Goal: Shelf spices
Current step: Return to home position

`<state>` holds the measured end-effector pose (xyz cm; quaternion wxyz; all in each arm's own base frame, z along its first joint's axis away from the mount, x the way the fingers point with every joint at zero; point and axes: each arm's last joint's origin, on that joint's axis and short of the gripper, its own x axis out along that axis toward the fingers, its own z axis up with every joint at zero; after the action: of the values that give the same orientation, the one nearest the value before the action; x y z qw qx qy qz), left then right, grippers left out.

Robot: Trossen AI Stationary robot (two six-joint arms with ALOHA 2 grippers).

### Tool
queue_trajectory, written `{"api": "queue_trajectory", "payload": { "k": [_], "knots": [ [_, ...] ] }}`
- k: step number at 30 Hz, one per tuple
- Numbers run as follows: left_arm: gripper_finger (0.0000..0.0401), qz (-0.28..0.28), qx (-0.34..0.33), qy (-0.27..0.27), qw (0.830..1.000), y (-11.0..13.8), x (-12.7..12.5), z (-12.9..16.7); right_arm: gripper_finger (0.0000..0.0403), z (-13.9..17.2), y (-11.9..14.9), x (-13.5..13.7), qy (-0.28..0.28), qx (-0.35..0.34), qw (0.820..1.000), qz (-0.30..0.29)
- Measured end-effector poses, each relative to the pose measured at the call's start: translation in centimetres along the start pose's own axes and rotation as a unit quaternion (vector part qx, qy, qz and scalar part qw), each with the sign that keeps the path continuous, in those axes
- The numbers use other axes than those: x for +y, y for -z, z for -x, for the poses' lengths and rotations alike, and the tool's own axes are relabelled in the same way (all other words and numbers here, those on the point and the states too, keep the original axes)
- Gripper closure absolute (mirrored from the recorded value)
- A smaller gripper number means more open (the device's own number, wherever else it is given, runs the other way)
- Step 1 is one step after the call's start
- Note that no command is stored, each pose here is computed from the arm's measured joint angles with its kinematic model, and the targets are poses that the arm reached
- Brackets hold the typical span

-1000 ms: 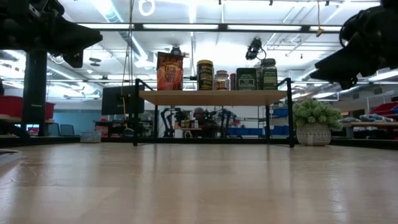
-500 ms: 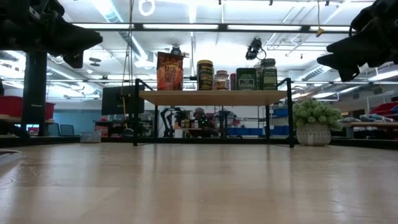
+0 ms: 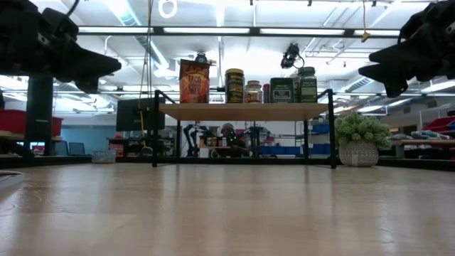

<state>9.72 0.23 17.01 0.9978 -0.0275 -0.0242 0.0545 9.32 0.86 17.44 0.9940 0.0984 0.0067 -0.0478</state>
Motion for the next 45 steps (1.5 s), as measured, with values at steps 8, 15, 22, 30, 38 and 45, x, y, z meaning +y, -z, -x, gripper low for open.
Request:
{"api": "queue_trajectory", "payload": {
  "k": [8,15,22,30,38,45],
  "knots": [
    [0.0341,-0.011,-0.007,-0.006,1.0,-0.13,0.03,0.0,0.0215,-0.02,0.07,-0.06,0.003,0.004,1.0,0.021],
    [0.0341,0.017,-0.005,-0.006,1.0,-0.09,0.03,-0.01,0.0213,-0.08,0.1,-0.05,0.005,0.007,1.0,0.027],
    [0.0341,0.017,-0.007,-0.006,1.0,-0.11,0.03,-0.01,0.0215,-0.09,0.08,-0.06,0.006,0.005,1.0,0.026],
    [0.0341,0.017,-0.007,-0.006,1.0,-0.12,0.03,-0.01,0.0215,-0.11,-0.06,-0.03,0.004,-0.006,1.0,0.023],
    [0.0341,0.016,-0.007,-0.006,1.0,-0.1,0.03,-0.01,0.0214,-0.11,-0.06,-0.03,0.004,-0.006,1.0,0.023],
    [0.0341,0.016,-0.007,-0.006,1.0,-0.1,0.03,-0.01,0.0213,-0.11,-0.07,-0.03,0.004,-0.006,1.0,0.023]
  ]
}}
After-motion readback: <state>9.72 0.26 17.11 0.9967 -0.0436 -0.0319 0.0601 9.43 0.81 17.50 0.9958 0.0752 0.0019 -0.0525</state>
